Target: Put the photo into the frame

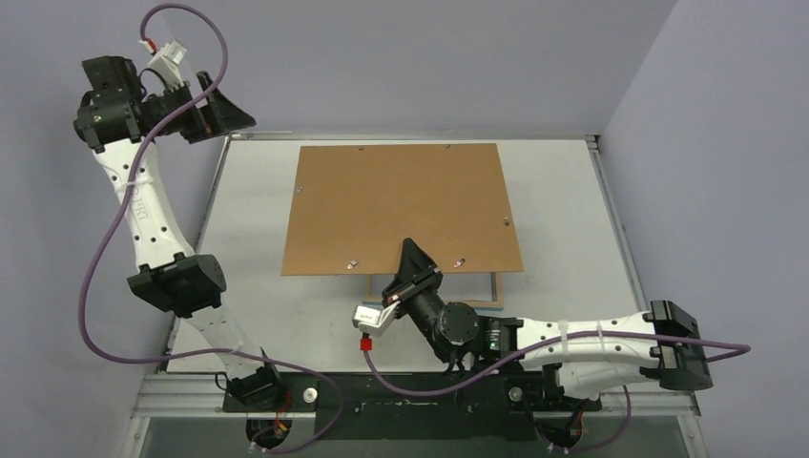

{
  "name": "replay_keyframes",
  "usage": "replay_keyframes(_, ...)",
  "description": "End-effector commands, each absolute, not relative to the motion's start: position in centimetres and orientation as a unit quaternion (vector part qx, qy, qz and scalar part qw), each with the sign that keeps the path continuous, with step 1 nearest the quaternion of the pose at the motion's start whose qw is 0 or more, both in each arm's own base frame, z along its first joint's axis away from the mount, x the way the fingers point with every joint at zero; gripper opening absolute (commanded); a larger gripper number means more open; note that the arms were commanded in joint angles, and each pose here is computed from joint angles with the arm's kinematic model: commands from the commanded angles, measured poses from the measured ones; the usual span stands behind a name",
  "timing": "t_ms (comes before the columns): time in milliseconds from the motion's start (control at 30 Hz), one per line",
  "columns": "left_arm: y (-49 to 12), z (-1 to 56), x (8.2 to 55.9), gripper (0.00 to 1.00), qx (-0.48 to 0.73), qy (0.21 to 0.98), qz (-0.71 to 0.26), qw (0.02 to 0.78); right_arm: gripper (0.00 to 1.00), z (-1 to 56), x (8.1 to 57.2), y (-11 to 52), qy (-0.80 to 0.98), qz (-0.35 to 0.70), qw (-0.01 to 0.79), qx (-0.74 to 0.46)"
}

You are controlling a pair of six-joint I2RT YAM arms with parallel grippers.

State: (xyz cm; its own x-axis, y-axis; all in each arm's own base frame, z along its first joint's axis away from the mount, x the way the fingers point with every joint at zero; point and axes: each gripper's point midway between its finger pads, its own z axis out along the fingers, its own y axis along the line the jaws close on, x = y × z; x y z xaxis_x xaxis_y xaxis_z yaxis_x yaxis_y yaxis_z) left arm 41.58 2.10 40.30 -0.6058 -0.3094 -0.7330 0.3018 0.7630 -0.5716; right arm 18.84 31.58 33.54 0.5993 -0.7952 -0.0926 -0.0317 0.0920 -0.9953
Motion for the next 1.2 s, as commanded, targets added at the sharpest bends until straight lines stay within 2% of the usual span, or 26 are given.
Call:
replay_keyframes(0, -2.1, 36.8, 40.4, 0.96, 0.093, 0.854, -0.328, 0.393, 0.05, 38.4, 19.8, 29.0, 0.318, -0.384, 0.69, -0.525)
replay_keyframes(367, -9.0, 34.4, 39.9, 0.96, 0.277, 0.833, -0.314, 0.361, 0.05, 32.9, 16.8, 34.8, 0.256, -0.334, 0.673, -0.608)
replay_keyframes(633, -10.5, 32.3, 39.9, 0.96, 0.278, 0.829, -0.357, 0.328, 0.05, 30.6, 15.1, 36.4, 0.236, -0.302, 0.659, -0.647)
replay_keyframes(867, -13.1, 28.3, 39.1, 0.96, 0.265, 0.837, -0.416, 0.237, 0.05, 30.1, 14.7, 37.5, 0.212, -0.301, 0.659, -0.656)
replay_keyframes(1133, -15.6, 26.7, 37.8, 1.0, 0.264, 0.828, -0.457, 0.189, 0.05, 30.5, 15.4, 37.4, 0.208, -0.31, 0.665, -0.647)
replay_keyframes(1167, -15.8, 26.6, 37.6, 0.94, 0.262, 0.828, -0.461, 0.185, 0.05, 30.4, 15.6, 37.3, 0.209, -0.311, 0.664, -0.646)
